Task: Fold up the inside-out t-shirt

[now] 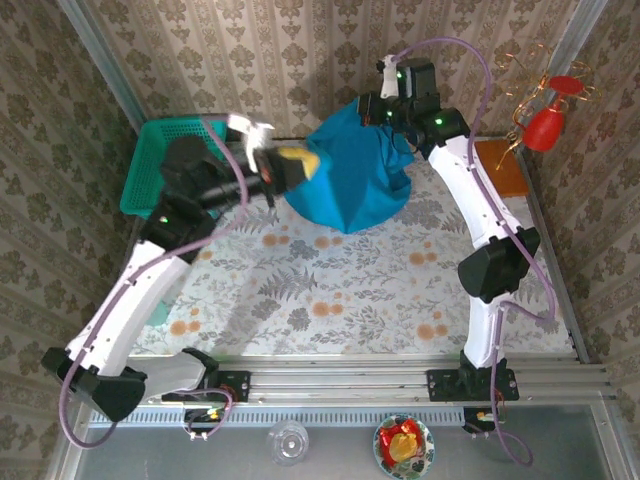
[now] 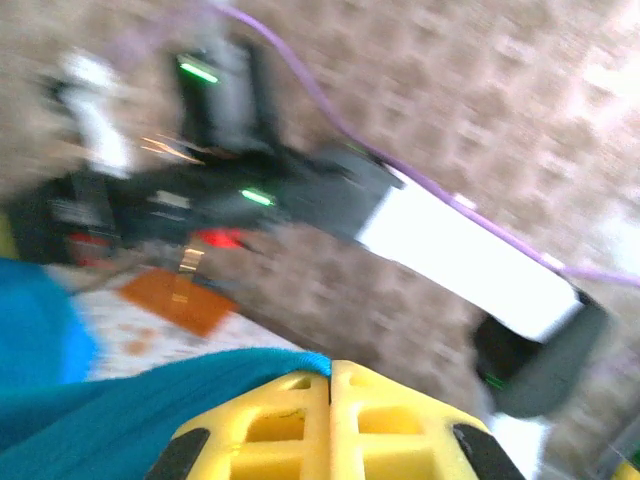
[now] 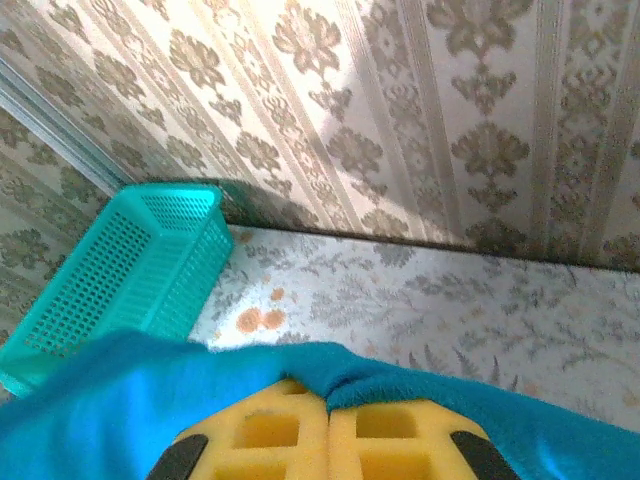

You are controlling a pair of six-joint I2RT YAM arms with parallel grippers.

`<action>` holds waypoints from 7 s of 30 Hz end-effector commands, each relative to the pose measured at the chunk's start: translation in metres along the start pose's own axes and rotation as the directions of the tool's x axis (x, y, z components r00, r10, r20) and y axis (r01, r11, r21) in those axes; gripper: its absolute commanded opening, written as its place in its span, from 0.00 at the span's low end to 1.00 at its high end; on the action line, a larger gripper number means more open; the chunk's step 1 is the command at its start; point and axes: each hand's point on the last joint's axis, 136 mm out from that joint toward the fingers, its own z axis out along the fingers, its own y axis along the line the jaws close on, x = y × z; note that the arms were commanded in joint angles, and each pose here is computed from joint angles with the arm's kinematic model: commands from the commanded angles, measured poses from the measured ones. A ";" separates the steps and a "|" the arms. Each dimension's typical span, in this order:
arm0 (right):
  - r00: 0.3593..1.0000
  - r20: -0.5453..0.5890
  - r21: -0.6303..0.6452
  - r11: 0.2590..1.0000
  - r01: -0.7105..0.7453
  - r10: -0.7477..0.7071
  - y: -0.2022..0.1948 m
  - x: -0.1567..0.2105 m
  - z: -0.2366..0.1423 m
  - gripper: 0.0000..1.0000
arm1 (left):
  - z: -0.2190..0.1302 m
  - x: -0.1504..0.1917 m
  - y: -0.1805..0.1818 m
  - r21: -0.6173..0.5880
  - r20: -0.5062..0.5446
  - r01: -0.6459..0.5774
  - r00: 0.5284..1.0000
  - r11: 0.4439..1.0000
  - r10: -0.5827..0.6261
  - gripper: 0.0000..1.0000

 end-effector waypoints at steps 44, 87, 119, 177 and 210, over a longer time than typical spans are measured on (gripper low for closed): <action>0.502 -0.862 0.091 0.954 0.286 -0.068 -0.063 0.391 -0.081 0.40 | -0.060 0.253 0.191 -0.643 -0.261 0.273 0.800 0.716 -0.540 0.37; 0.834 -0.535 0.148 0.956 0.253 -0.138 -0.006 0.217 -0.189 0.00 | 0.076 0.268 0.211 -0.119 -0.545 -0.486 0.761 0.866 0.352 0.74; 0.993 0.022 0.489 0.868 0.089 -0.114 -0.067 0.069 -0.269 0.00 | -0.053 -0.008 0.156 -0.490 -0.144 -0.355 0.934 0.796 0.328 0.00; 0.964 -0.197 0.020 0.984 -0.177 0.177 -0.023 0.190 -0.149 0.00 | -0.152 0.237 0.149 -0.710 -0.005 0.157 0.973 0.686 -0.229 0.00; 0.941 -0.293 -0.135 0.967 -0.217 0.170 0.018 0.196 -0.133 0.00 | 0.059 0.287 0.110 -0.294 -0.484 -0.177 0.875 0.939 0.013 0.77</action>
